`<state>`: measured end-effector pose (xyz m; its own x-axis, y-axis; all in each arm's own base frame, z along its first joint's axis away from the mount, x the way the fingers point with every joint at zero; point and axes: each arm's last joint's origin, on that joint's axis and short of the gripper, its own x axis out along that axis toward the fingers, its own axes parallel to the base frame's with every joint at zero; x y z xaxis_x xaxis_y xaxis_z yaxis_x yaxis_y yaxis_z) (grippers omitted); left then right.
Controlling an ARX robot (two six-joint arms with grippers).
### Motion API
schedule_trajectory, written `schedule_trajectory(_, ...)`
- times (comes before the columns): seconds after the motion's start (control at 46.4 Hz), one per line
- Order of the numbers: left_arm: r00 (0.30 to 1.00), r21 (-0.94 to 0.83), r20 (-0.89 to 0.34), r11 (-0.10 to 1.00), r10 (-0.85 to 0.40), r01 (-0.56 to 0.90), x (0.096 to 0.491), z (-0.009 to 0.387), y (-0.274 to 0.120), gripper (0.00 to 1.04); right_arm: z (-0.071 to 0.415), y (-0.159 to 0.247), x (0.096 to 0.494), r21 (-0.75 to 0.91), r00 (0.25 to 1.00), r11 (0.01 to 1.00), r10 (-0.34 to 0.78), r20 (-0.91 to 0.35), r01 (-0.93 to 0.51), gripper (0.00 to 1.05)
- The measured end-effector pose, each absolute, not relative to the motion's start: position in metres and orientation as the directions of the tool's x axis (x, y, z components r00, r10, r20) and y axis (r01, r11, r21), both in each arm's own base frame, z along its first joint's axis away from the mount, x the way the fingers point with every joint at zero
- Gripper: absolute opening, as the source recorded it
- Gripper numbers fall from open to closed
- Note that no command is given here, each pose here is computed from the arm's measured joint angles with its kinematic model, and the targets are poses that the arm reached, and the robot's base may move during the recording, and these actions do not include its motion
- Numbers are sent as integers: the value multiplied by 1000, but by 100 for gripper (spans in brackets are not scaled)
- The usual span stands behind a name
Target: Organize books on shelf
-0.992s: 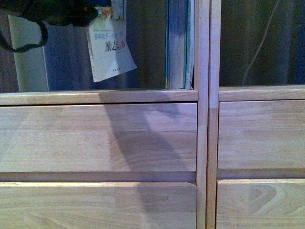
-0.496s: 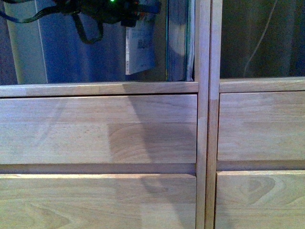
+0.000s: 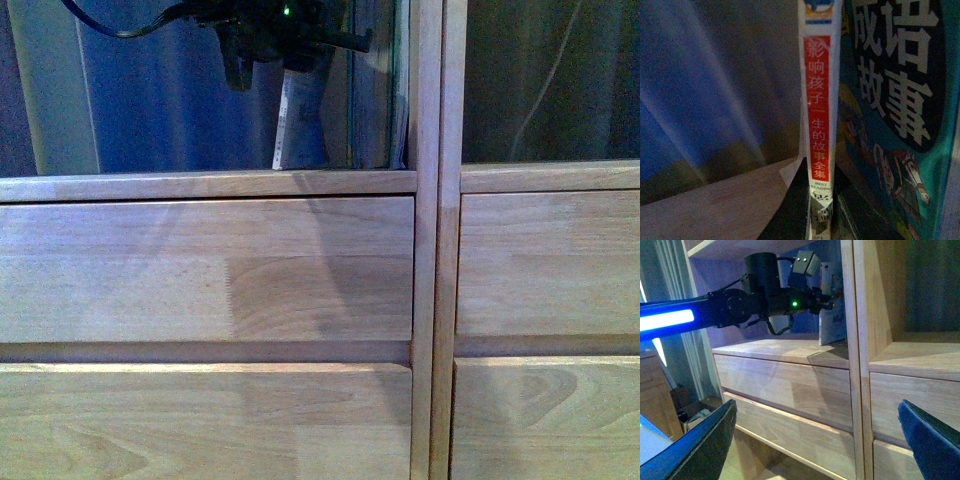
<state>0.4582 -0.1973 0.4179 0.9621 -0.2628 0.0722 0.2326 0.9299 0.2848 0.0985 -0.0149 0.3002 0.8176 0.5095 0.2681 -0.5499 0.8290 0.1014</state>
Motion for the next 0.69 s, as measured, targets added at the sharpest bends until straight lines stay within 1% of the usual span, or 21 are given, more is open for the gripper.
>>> schedule_trajectory(0.194,967,265,37,936,-251,233,457,427,-198,7,300,-15,98,101,818,829,510,268,-550,98)
schedule_trajectory(0.324,972,251,54,945,-228,207,452,431,-195,7,300,-15,98,100,817,829,510,268,-550,98)
schedule_trajectory(0.453,980,234,56,957,-190,172,433,435,-185,7,300,-15,98,99,817,830,510,269,-550,98)
schedule_trajectory(0.604,980,205,106,968,-169,145,401,438,-169,7,300,-15,98,99,817,830,510,269,-550,98)
schedule_trajectory(0.69,982,207,98,968,-162,140,397,436,-166,7,300,-15,98,99,817,830,510,269,-550,98)
